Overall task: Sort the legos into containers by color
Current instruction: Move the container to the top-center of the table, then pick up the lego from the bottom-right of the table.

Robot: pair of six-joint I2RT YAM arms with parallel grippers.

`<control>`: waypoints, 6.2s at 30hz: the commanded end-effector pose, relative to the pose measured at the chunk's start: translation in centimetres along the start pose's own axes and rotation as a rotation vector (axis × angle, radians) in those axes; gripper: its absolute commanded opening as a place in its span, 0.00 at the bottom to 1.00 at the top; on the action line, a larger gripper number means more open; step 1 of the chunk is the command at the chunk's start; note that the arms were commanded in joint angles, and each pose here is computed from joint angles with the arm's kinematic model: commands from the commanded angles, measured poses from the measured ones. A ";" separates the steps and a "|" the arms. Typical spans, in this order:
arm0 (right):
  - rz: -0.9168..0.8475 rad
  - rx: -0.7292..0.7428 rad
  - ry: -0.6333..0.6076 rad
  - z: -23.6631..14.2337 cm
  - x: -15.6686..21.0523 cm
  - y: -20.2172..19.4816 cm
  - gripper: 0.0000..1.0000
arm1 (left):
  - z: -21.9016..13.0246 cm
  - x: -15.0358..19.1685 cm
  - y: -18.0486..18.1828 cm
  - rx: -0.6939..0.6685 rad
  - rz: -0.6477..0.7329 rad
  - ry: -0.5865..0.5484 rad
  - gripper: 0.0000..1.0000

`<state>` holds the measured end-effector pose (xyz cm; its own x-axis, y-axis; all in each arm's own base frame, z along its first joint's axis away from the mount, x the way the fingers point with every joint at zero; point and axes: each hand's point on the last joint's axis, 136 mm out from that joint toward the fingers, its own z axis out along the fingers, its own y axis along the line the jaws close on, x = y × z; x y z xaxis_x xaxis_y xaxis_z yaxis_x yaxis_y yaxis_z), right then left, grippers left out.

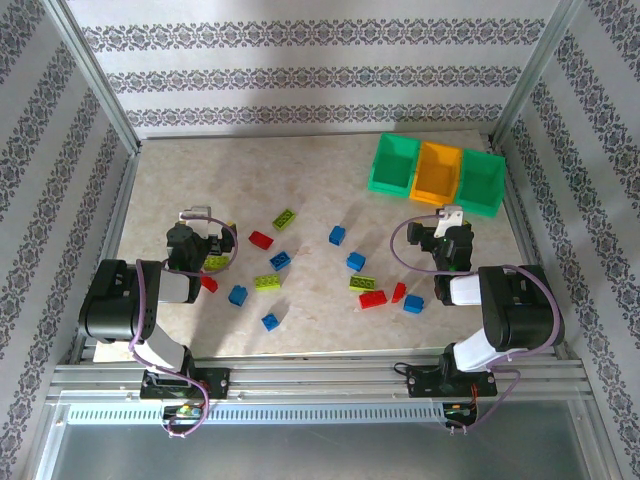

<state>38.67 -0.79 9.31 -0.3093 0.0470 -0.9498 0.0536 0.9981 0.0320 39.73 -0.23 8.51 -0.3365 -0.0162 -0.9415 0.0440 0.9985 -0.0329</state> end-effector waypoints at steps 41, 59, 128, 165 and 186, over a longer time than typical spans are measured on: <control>0.261 0.194 0.277 4.1 -9.7 -1.2 0.97 | -5.6 -7.0 3.5 -0.204 -0.107 -0.163 1.00; 0.309 0.213 0.587 15.8 -4.7 2.7 0.83 | -5.5 -7.7 2.8 -0.160 -0.182 -0.148 1.00; 0.061 -0.014 0.748 11.1 -1.7 28.6 0.52 | -5.7 -7.7 2.4 -0.127 -0.333 -0.148 1.00; 0.283 0.291 0.893 -20.1 7.5 6.5 0.62 | -11.1 -10.6 2.4 -0.126 -0.570 -0.217 1.00; 0.345 0.268 1.018 -18.8 12.7 6.6 0.65 | -10.8 -10.1 2.3 -0.126 -0.564 -0.200 1.00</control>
<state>17.14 6.67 4.09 -0.8537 0.4723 -0.2193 0.4749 0.8789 0.0443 33.21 2.23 21.61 -0.0986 -0.5345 -0.8394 -0.1824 0.8389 -0.5128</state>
